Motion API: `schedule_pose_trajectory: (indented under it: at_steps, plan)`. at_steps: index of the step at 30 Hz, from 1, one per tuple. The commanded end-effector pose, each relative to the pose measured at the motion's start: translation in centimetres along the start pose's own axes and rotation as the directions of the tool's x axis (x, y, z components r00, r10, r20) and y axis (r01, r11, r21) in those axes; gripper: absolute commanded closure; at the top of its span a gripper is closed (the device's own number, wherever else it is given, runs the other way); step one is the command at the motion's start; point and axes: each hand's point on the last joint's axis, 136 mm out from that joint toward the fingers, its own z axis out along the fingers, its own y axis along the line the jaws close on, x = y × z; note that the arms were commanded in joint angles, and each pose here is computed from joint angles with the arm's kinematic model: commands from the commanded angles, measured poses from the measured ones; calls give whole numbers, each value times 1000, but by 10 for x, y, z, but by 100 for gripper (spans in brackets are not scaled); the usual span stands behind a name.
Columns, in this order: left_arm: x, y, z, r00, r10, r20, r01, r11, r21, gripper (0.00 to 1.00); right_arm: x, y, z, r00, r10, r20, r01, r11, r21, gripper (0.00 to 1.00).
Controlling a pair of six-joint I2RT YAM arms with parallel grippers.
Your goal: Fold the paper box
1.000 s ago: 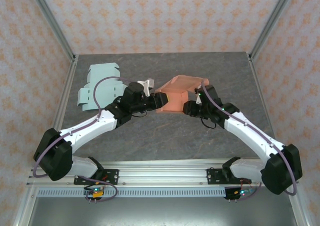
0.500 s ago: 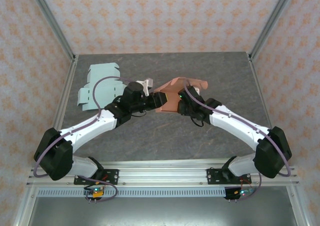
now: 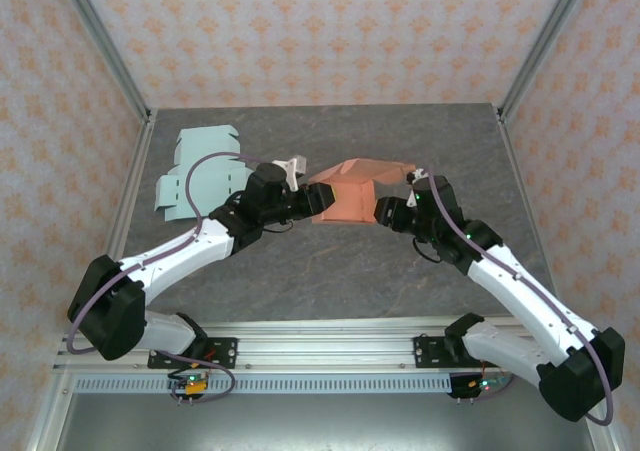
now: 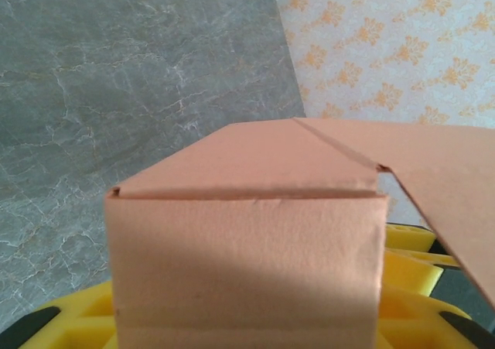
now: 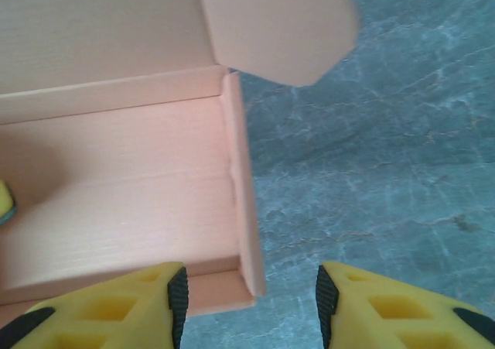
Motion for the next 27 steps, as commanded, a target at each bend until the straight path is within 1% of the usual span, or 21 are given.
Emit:
schedule_pose_trajectory:
  at_steps: [1, 3, 5, 7, 9, 11, 16, 18, 20, 24, 27]
  plan:
    - [-11, -22, -6, 1000, 13, 25, -15, 997, 76, 65, -2, 10, 11, 999, -23, -40, 21, 999, -37, 54]
    - [-10, -23, -6, 1000, 8, 23, -10, 997, 79, 65, -10, 9, 16, 999, -25, -23, 24, 1000, -7, 56]
    - [-10, -24, -7, 1000, 2, 21, -4, 996, 85, 65, -23, 0, 18, 999, -24, 25, 23, 998, 64, 59]
    - [-9, -26, -7, 1000, -4, 16, 3, 996, 93, 65, -33, -4, 22, 998, -41, 52, 36, 994, 106, 62]
    - [-9, -29, -7, 1000, -9, 12, 7, 995, 104, 65, -38, -1, 28, 997, -55, 56, 49, 993, 108, 65]
    - [-8, -29, -6, 1000, -14, 6, 13, 994, 108, 65, -38, 3, 40, 998, -56, 26, 53, 994, 93, 69]
    - [-9, -31, -5, 1000, -15, 6, 15, 993, 115, 65, -37, 4, 56, 999, -52, -4, 52, 994, 99, 71]
    - [-10, -32, -5, 1000, -15, 7, 15, 993, 117, 65, -35, -1, 60, 998, -57, -16, 58, 991, 123, 76]
    - [-11, -33, -5, 1000, -14, 9, 13, 993, 120, 65, -28, -8, 64, 998, -56, -36, 61, 987, 150, 83]
    - [-11, -32, -3, 1000, -8, 13, 6, 993, 119, 65, -13, -17, 72, 994, -71, -78, 85, 979, 186, 84]
    - [-9, -29, 1, 1000, -10, 8, 9, 993, 117, 65, -9, -24, 77, 993, -81, -87, 100, 967, 234, 83]
